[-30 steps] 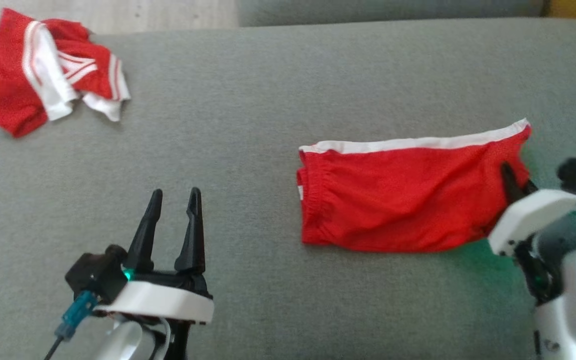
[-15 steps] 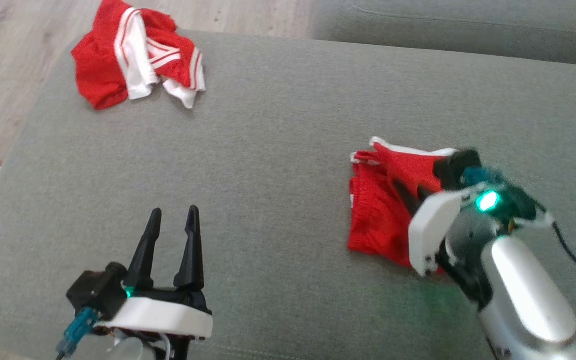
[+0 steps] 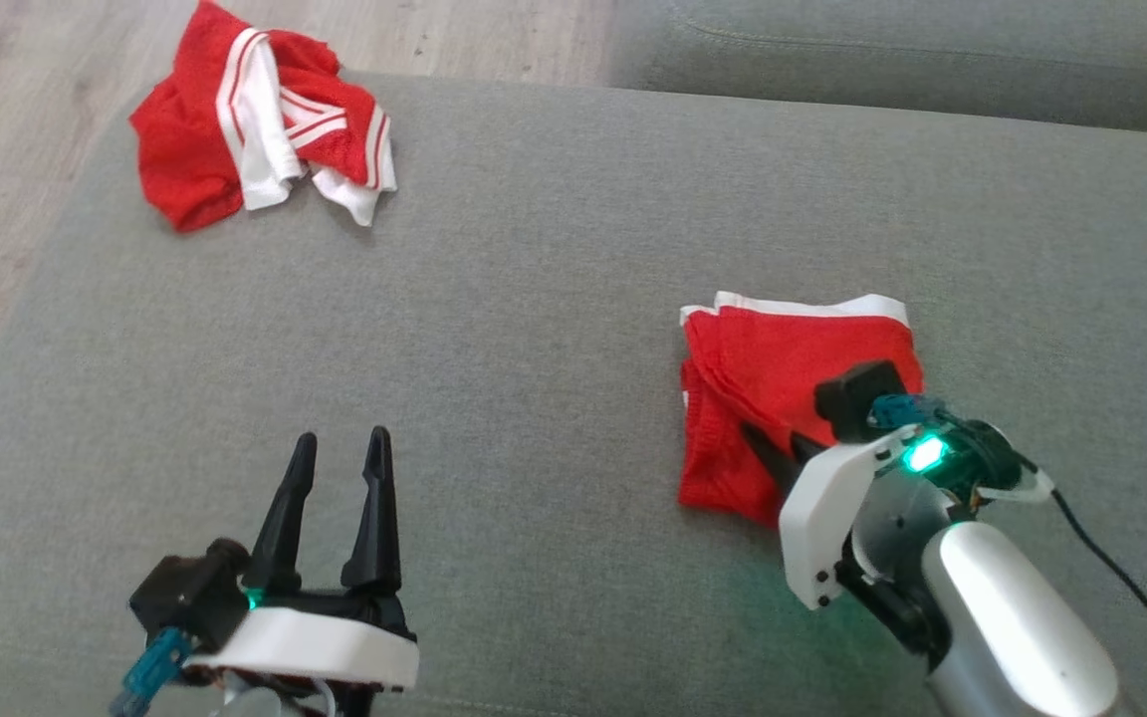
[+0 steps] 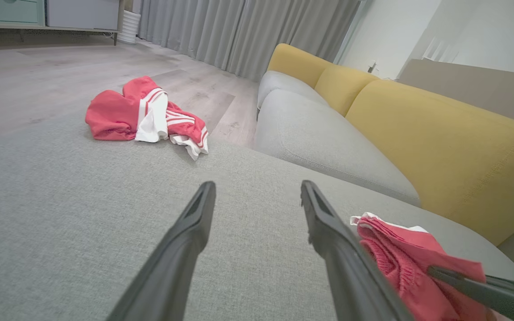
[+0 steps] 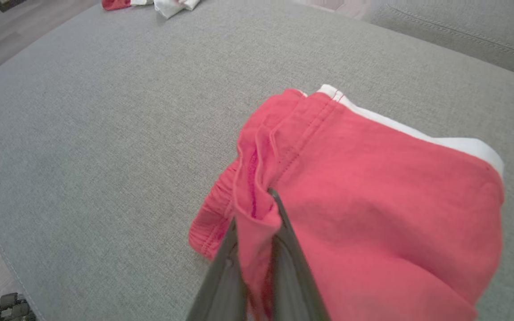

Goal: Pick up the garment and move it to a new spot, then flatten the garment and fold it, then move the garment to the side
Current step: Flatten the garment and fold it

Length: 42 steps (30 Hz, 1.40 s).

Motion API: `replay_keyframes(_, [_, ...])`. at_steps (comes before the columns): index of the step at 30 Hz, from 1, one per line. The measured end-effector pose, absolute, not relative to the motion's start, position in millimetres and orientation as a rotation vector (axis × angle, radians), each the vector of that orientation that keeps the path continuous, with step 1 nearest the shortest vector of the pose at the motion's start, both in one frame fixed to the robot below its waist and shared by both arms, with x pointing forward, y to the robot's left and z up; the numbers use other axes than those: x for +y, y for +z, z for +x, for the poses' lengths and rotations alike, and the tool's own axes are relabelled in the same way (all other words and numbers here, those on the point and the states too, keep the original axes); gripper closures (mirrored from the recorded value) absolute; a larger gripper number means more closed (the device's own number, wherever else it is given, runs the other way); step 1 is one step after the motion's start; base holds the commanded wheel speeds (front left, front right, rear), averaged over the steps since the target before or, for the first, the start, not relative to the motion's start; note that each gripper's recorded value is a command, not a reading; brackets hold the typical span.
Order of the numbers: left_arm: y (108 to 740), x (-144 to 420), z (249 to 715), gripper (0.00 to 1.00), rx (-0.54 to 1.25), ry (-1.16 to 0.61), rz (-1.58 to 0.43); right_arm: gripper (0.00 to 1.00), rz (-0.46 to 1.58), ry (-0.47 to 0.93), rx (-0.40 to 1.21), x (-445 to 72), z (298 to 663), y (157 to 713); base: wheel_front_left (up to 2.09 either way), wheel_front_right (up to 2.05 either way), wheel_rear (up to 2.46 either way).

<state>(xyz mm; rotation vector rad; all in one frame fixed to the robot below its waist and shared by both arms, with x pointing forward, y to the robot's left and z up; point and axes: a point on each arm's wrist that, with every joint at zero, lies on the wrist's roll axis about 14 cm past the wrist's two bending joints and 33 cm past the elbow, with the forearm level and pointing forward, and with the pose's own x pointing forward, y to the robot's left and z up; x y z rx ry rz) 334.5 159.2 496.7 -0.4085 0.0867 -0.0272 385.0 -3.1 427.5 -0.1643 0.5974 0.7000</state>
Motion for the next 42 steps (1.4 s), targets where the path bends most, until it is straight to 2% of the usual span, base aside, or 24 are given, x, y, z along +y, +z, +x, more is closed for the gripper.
replay_keyframes(1, [496.9,157.4,335.3,0.0,0.087,-0.033,-0.409,0.38,-0.158,0.699,0.591,-2.6,384.4,428.8,0.0,0.0,0.0])
replay_keyframes(2, [497.0,155.7,335.9,0.0,0.088,-0.039,-0.409,0.0,-0.151,0.7,0.584,-1.5,383.5,430.1,0.0,0.0,0.0])
replay_keyframes(6, [498.7,149.9,337.6,0.0,0.088,-0.061,-0.408,0.0,-0.106,0.717,0.551,4.9,376.9,437.1,0.0,0.0,0.0])
replay_keyframes(10, [502.1,145.4,336.9,0.0,0.08,-0.074,-0.407,0.0,-0.023,0.687,0.435,1.4,384.0,464.2,0.0,0.0,0.0])
replay_keyframes(14, [502.2,137.1,332.3,0.0,0.084,-0.095,-0.413,0.0,0.001,0.579,0.3,-31.4,408.0,494.9,0.0,0.0,0.0])
replay_keyframes(18, [503.5,131.1,330.6,0.0,0.082,-0.102,-0.427,0.0,-0.042,0.478,0.229,-67.7,425.2,508.0,0.0,0.0,0.0])
replay_keyframes(25, [498.8,131.7,330.3,0.0,0.097,-0.096,-0.426,0.0,-0.097,0.466,0.277,-75.2,425.9,481.7,0.0,0.0,0.0])
replay_keyframes(26, [497.8,132.3,330.5,0.0,0.1,-0.094,-0.426,0.13,-0.101,0.475,0.284,-72.8,424.7,476.7,0.0,0.0,0.0])
replay_keyframes(27, [496.7,132.8,330.7,0.0,0.103,-0.092,-0.426,0.49,-0.117,0.49,0.295,-69.2,422.5,469.8,0.0,0.0,0.0])
replay_keyframes(30, [492.9,134.5,330.7,0.0,0.119,-0.084,-0.426,1.0,-0.144,0.542,0.369,-56.4,410.9,440.6,0.0,0.0,0.0])
replay_keyframes(35, [489.7,140.1,329.1,0.0,0.126,-0.062,-0.425,1.0,-0.161,0.642,0.442,-30.1,391.2,409.5,0.0,0.0,0.0])
replay_keyframes(42, [491.2,147.5,324.7,0.0,0.116,-0.037,-0.422,1.0,-0.192,0.793,0.463,11.2,368.9,401.3,0.0,0.0,0.0])
